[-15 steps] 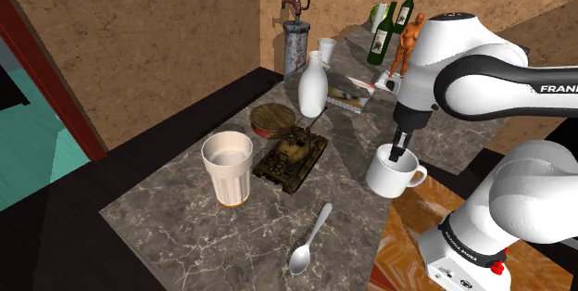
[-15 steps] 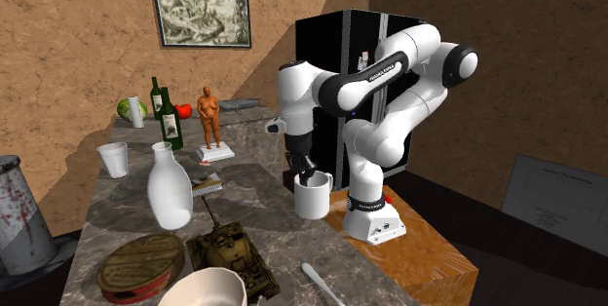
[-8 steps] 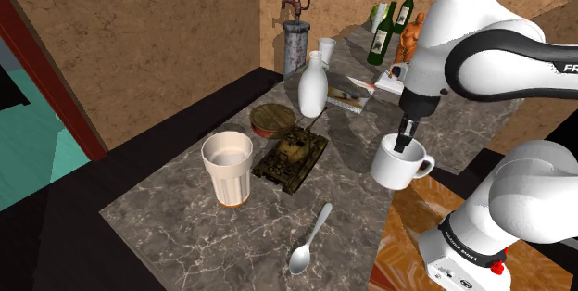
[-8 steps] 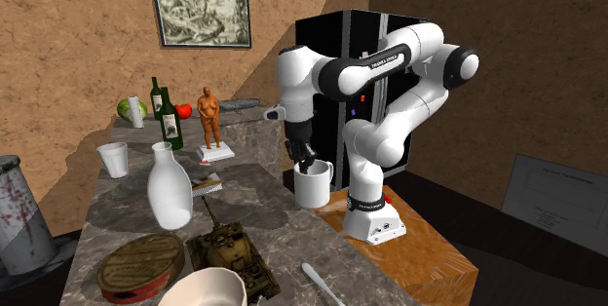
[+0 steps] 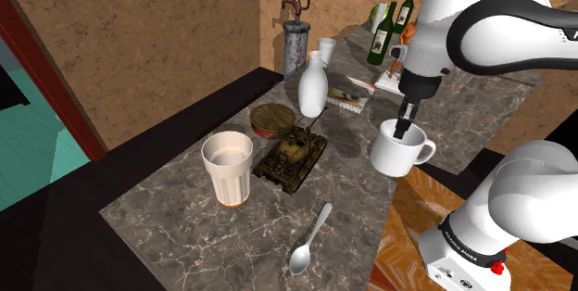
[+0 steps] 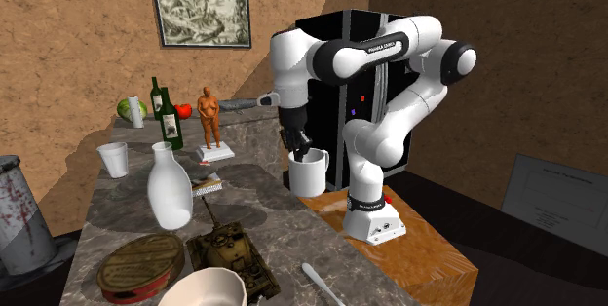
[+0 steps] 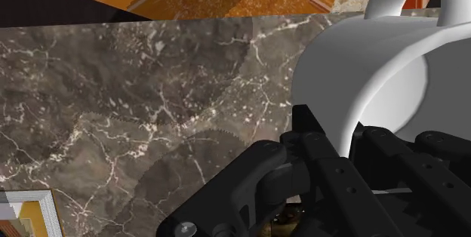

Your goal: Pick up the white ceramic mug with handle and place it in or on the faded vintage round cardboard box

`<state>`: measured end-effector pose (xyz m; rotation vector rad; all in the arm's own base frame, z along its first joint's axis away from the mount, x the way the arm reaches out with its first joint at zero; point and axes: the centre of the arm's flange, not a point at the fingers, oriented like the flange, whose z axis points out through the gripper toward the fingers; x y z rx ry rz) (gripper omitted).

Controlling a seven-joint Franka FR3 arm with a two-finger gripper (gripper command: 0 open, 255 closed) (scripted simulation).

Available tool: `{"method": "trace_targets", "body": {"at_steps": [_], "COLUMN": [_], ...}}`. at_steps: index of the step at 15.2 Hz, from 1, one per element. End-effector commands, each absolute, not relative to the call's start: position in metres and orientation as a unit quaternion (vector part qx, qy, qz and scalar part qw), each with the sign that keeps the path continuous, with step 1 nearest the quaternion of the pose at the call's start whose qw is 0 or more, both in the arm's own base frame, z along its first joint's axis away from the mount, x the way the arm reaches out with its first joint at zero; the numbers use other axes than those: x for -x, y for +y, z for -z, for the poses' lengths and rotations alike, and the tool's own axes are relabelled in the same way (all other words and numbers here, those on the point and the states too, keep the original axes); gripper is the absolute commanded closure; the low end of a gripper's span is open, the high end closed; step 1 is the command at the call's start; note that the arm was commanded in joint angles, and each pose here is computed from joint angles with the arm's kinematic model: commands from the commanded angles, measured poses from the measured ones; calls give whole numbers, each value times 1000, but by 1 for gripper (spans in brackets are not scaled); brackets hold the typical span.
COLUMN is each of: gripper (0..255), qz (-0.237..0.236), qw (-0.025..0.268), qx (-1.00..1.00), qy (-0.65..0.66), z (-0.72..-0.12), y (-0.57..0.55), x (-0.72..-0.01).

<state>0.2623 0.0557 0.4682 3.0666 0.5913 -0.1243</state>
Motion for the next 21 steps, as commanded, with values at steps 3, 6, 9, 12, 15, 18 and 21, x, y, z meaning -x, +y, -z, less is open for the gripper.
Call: {"method": "trace_targets", "body": {"at_steps": [3,6,9,12,15,18,21], "gripper": [255,255,255,255,255,255,255], "qz": [40,40,40,40,40,40,40], "qw": [8,8,8,8,8,8,8], "qx": [-981,-981,-981,-981,-981,-981,-981], "qy": [189,189,189,189,189,189,189], "z": [-472,-474,-477,-479,-481,-483,-485], "y": [63,70,77,84,91,98,105], "x": [-311,-350,-388,-427,-466,-505,-544]}}
